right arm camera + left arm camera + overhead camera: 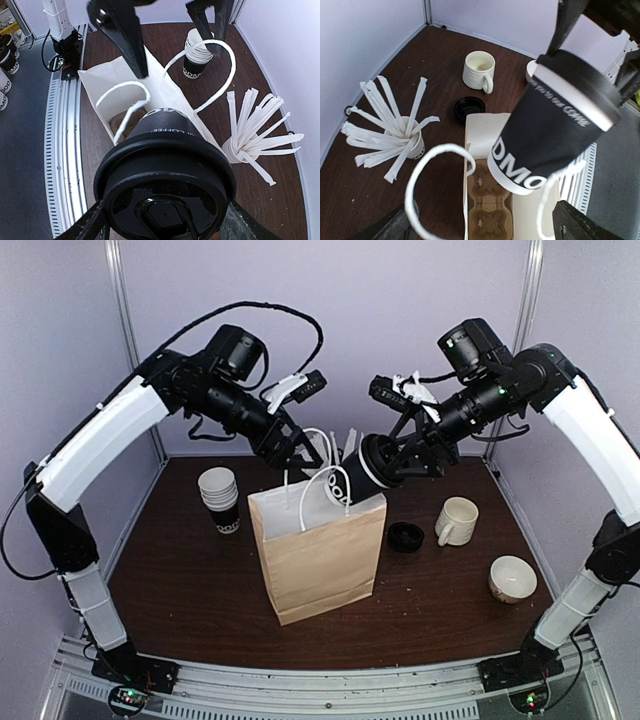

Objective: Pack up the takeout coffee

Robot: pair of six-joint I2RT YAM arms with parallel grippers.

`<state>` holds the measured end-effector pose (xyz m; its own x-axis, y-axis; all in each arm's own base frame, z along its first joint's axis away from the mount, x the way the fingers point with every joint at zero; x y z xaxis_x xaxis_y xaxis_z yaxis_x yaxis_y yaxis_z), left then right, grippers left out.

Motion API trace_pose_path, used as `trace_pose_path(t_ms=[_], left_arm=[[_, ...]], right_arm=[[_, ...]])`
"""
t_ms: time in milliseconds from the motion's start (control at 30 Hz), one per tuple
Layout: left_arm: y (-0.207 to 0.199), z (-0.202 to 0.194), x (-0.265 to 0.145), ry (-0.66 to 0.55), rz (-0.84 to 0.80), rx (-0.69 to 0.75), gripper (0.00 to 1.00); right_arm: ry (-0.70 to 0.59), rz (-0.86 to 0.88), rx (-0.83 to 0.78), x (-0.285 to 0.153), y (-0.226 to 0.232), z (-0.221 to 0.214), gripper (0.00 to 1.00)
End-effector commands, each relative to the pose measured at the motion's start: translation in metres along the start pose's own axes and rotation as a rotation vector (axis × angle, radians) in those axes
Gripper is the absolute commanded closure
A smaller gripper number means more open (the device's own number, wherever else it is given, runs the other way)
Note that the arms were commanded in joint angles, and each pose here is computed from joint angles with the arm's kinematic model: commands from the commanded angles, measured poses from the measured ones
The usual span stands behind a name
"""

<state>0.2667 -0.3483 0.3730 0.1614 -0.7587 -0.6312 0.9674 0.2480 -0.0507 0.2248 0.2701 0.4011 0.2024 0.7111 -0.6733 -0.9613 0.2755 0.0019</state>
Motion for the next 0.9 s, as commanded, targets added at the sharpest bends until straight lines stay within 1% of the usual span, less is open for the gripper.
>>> trace_pose_path(t_ms=[0,67,200,367,400,467,533,567,633,667,800,867], left_arm=[[-0.006,-0.009,-0.043,-0.022,0.166,-0.023,0.02],[-0.007,-0.022,-0.047,-0.03,0.202,-0.061,0.03],[0.001,-0.049,-0.055,-0.005,0.333,-0.106,0.02],[0.001,-0.066,-0.051,0.018,0.348,-0.139,0.03],[-0.001,-0.068,-0.05,0.02,0.338,-0.145,0.04],[-0.009,-0.066,-0.051,-0.003,0.289,-0.159,0.1],[-0.027,-0.056,-0.055,-0.071,0.194,-0.137,0.15],[-0.038,-0.051,-0.057,-0.11,0.166,-0.104,0.16],[-0.069,-0.042,-0.055,-0.173,0.101,0.001,0.15],[-0.079,-0.039,-0.055,-0.19,0.08,0.03,0.14],[-0.1,-0.034,-0.038,-0.163,0.027,0.055,0.14],[-0.115,-0.033,-0.024,-0.15,0.011,0.12,0.14]], right_arm=[[0.009,-0.055,-0.036,0.015,-0.009,0.01,0.37],[0.022,-0.068,-0.036,0.022,-0.013,0.011,0.38],[0.06,-0.066,-0.049,0.04,-0.014,0.013,0.38],[0.131,-0.034,-0.12,0.052,0.006,0.007,0.39],[0.143,-0.027,-0.136,0.052,0.01,0.005,0.39],[0.164,-0.018,-0.157,0.052,0.018,0.002,0.39],[0.173,-0.016,-0.168,0.05,0.024,-0.001,0.39],[0.173,-0.017,-0.168,0.048,0.026,-0.003,0.39],[0.177,-0.016,-0.17,0.044,0.029,-0.006,0.39],[0.178,-0.015,-0.172,0.042,0.031,-0.007,0.39],[0.192,-0.002,-0.17,0.038,0.04,-0.018,0.39],[0.201,0.004,-0.169,0.038,0.043,-0.023,0.39]])
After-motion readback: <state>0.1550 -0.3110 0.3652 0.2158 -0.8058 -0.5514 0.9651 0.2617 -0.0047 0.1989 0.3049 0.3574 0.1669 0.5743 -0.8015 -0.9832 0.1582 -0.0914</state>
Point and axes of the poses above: each gripper's point midway between its finger pads, its own x axis out along the fingers, its own y axis along the line the jaws close on, z = x × y, the point moved 4 cm from there along -x, back along the fingers, and after that the axes turned 7 degrees about x, right-handed, at the moved point
